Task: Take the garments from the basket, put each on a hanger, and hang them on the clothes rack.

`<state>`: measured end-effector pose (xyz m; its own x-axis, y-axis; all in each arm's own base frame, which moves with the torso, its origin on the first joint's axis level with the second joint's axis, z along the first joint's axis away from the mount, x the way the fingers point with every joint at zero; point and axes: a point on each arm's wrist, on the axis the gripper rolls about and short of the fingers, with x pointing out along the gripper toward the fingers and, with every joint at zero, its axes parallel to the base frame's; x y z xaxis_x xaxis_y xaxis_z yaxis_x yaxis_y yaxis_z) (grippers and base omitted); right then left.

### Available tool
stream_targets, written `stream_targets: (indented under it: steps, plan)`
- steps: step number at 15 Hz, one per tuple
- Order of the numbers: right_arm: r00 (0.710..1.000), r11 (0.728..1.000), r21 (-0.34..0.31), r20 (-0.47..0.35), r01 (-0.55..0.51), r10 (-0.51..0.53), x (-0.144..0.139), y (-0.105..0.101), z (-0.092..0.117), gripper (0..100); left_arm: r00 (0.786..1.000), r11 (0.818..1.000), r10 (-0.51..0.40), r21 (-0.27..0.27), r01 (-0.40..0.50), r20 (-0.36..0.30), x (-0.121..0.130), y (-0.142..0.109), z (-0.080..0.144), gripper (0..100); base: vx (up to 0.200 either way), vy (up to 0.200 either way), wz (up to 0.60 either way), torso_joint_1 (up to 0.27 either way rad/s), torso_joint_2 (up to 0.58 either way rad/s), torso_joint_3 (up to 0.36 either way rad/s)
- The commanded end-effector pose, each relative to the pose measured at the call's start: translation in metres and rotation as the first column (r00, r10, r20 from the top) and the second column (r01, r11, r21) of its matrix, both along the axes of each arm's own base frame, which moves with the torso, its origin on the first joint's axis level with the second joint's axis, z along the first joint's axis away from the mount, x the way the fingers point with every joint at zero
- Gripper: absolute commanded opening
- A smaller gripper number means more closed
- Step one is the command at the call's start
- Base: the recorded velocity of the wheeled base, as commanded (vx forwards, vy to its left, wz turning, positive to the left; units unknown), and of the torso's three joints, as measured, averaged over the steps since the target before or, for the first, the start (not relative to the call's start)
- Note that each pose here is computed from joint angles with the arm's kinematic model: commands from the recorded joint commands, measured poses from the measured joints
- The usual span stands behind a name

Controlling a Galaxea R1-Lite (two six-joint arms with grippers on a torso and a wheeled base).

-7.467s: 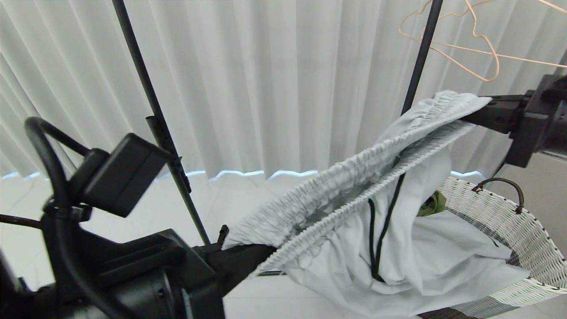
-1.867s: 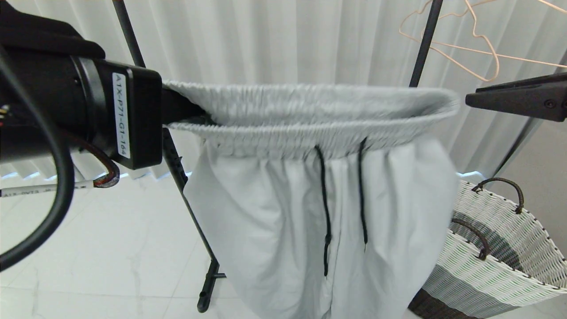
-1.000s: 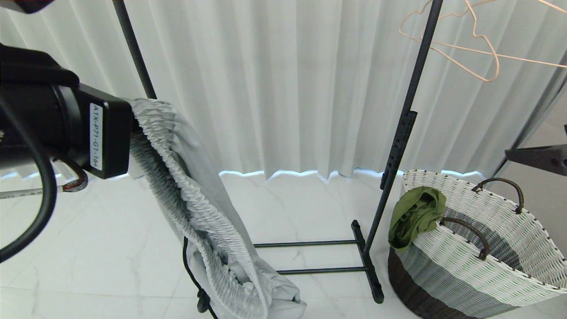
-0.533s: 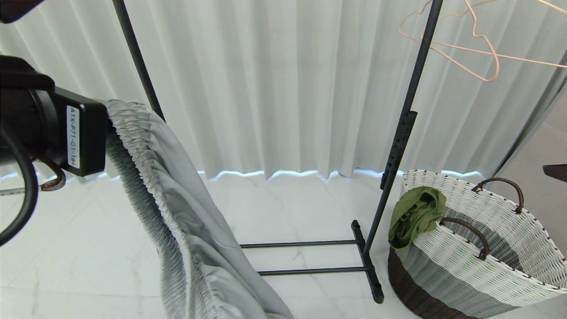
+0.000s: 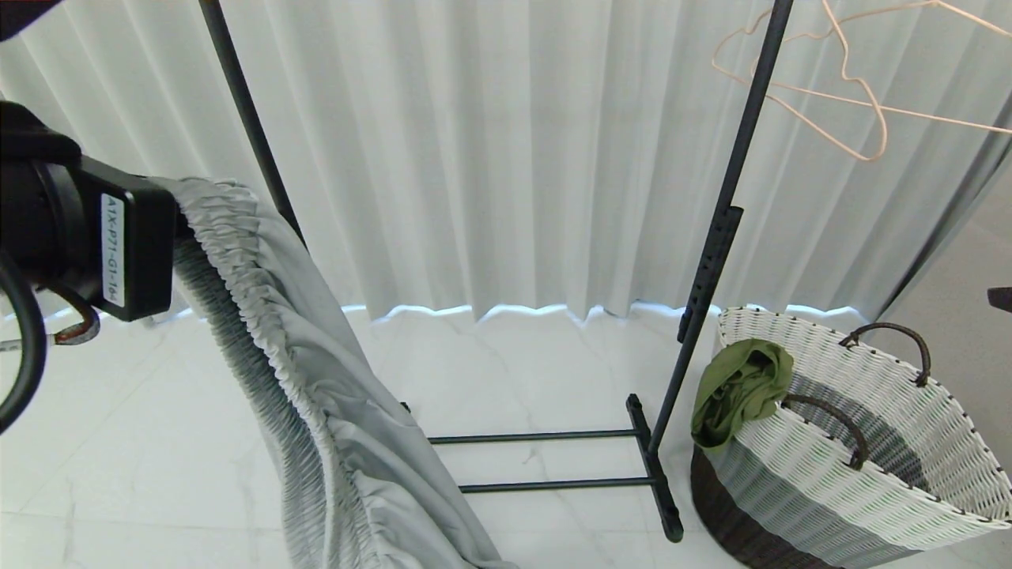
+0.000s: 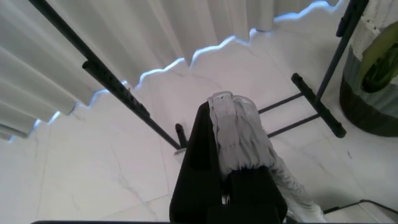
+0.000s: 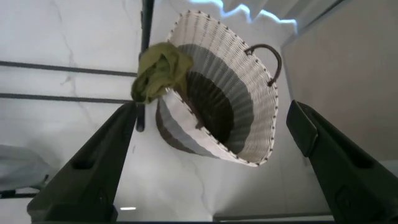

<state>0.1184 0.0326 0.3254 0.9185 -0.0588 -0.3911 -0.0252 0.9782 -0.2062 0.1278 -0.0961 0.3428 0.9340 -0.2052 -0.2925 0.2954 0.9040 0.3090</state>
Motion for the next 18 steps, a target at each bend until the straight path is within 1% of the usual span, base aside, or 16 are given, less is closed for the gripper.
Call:
stream_targets:
  steps: [1, 7, 18]
  plan:
    - [1.000, 1.000, 0.007, 0.004, 0.002, -0.002, 0.0003, 0.0001, 0.0003, 100, 1.000, 1.000, 0.005, 0.002, -0.005, 0.004, 0.0004, 0.0009, 0.0008, 0, 0.000, 0.000, 0.00, 0.134, -0.32, -0.295]
    - [0.999, 0.999, 0.032, 0.048, -0.009, 0.008, 0.0033, 0.0015, 0.0044, 100, 1.000, 1.000, 0.005, -0.010, -0.005, 0.018, -0.0044, 0.0050, 0.0036, 0, 0.000, 0.000, 0.00, 0.174, -0.52, -0.294]
    - [0.999, 0.999, 0.035, 0.045, -0.019, 0.018, 0.0053, 0.0024, 0.0033, 100, 1.000, 1.000, 0.003, -0.015, -0.003, 0.025, -0.0066, 0.0068, 0.0052, 0, 0.000, 0.000, 0.00, 0.211, -0.48, -0.283]
